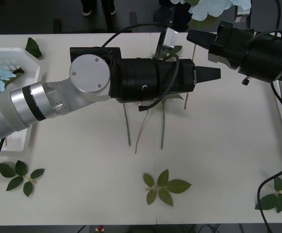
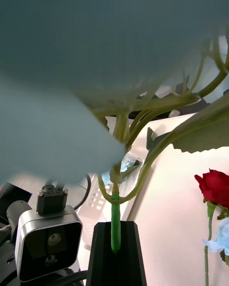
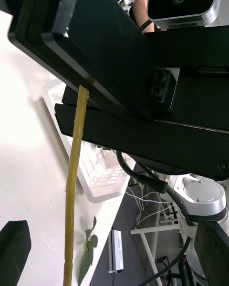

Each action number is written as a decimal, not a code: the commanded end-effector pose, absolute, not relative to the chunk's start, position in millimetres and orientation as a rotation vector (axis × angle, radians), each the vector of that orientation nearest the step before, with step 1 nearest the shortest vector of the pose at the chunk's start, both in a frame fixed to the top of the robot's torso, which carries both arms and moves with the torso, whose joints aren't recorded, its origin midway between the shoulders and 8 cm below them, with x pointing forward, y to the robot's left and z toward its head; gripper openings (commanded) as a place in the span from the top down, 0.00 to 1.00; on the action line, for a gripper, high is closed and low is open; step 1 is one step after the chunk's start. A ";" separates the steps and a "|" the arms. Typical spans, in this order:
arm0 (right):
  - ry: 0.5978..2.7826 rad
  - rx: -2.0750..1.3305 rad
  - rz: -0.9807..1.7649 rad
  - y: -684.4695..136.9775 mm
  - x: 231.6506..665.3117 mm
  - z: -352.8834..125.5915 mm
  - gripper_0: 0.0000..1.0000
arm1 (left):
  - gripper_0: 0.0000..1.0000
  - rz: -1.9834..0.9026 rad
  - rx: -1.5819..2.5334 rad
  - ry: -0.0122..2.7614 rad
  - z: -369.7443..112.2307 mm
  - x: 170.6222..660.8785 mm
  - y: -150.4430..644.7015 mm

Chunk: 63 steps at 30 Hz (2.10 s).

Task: Place the red flowers into the right box and the blue flowers into the left box. If a person shows an open palm, hand one flower to the person first, then continue sorting.

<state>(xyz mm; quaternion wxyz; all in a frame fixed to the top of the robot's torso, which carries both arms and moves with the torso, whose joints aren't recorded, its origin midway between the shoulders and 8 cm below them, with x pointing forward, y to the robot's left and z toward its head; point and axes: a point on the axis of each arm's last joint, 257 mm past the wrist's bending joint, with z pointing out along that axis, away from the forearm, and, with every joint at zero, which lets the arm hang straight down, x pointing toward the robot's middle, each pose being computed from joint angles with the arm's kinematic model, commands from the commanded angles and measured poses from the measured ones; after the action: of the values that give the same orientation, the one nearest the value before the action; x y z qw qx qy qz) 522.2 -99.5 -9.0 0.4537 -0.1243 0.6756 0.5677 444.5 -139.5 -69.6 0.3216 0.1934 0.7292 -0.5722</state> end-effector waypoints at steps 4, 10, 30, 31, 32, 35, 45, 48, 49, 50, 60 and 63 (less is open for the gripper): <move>1.635 -0.344 1.395 -96.4 516.7 1.0 1.00 | 0.98 -1.504 0.535 1.879 -53.7 444.2 -148.3; 1.634 -0.346 1.393 -96.4 516.7 1.0 1.00 | 1.00 -1.499 0.541 1.876 -54.0 444.0 -148.8; 1.600 -0.295 1.391 -108.1 523.4 8.9 0.03 | 1.00 -1.512 0.531 1.880 -53.2 443.3 -149.0; 1.592 -0.280 1.384 -113.6 525.4 9.9 0.03 | 1.00 -1.508 0.531 1.880 -53.6 444.5 -148.1; 1.587 -0.263 1.372 -121.3 528.0 10.8 0.03 | 1.00 -1.509 0.529 1.883 -54.5 444.2 -147.9; 1.600 -0.250 1.337 -137.4 529.8 6.3 0.02 | 1.00 -1.507 0.527 1.882 -54.3 445.0 -147.2; 1.732 -0.189 1.217 -220.5 520.2 -12.3 0.02 | 1.00 -1.489 0.523 1.887 -55.2 450.1 -140.3; 1.815 -0.188 1.093 -245.4 524.5 -28.4 0.03 | 1.00 -1.438 0.502 1.908 -59.9 464.7 -118.3; 1.832 -0.188 1.067 -249.4 525.9 -32.1 0.02 | 1.00 -1.427 0.503 1.918 -61.4 467.0 -112.8; 1.880 -0.187 0.998 -259.7 529.5 -42.3 0.02 | 1.00 -1.390 0.494 1.958 -69.1 474.9 -92.2; 2.193 -0.103 0.609 -295.8 555.3 -115.0 0.02 | 1.00 -0.942 0.547 2.265 -135.5 520.6 80.2; 2.253 -0.092 0.519 -293.6 561.8 -132.1 0.02 | 1.00 -0.800 0.539 2.331 -143.8 529.7 132.3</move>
<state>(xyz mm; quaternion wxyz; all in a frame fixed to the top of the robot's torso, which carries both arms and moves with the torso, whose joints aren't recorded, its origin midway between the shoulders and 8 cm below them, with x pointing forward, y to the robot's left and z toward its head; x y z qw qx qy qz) 549.6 -300.3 -152.0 0.3910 -0.0397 0.8925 0.2212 515.4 91.8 -157.5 0.2921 0.2031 0.8684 -0.3454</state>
